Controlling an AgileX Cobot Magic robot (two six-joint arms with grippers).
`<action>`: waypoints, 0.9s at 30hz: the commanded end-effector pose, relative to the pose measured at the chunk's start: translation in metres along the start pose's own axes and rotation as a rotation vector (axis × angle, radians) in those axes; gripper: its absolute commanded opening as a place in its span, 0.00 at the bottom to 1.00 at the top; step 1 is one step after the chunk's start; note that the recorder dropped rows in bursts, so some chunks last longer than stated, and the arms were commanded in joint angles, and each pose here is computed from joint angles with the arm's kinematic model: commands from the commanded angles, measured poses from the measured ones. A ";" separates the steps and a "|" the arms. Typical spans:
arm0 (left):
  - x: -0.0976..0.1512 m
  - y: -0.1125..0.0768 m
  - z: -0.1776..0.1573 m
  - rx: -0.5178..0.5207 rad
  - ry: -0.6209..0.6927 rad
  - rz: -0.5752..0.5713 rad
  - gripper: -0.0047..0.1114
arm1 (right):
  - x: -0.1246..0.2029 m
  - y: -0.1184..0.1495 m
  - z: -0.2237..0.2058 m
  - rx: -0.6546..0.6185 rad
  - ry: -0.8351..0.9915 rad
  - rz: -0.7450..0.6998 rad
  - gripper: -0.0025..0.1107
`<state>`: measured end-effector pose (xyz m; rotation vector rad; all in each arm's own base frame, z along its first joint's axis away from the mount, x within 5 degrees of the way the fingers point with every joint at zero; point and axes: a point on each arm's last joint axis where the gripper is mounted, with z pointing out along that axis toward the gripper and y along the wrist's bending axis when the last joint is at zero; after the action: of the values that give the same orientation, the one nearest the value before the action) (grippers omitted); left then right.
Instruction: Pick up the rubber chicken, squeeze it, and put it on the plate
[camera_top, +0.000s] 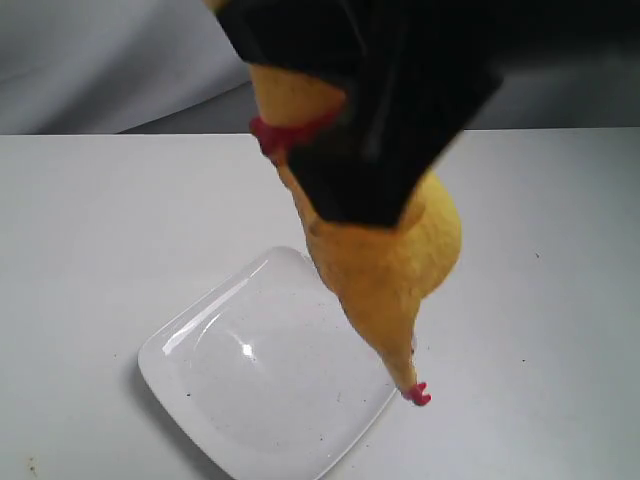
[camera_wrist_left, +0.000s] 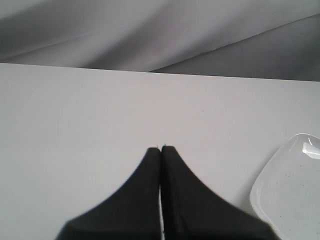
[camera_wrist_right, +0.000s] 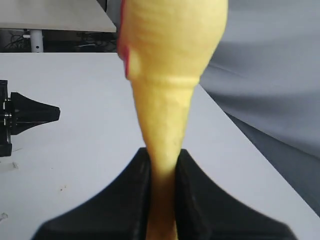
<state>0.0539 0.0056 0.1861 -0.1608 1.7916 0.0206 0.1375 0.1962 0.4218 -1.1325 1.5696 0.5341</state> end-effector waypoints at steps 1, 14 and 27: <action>0.000 0.000 0.000 -0.002 -0.012 -0.010 0.04 | 0.027 0.003 -0.006 0.065 -0.110 0.047 0.02; -0.005 0.001 0.000 -0.014 -0.068 0.049 0.04 | 0.035 0.005 -0.005 0.068 -0.125 0.089 0.02; -0.034 -0.003 -0.007 0.017 -0.401 0.059 0.04 | 0.035 0.005 -0.005 0.068 -0.125 0.089 0.02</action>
<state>0.0561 0.0064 0.2090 -0.0831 1.5430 0.0896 0.1311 0.1839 0.3850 -1.0020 1.5530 0.5925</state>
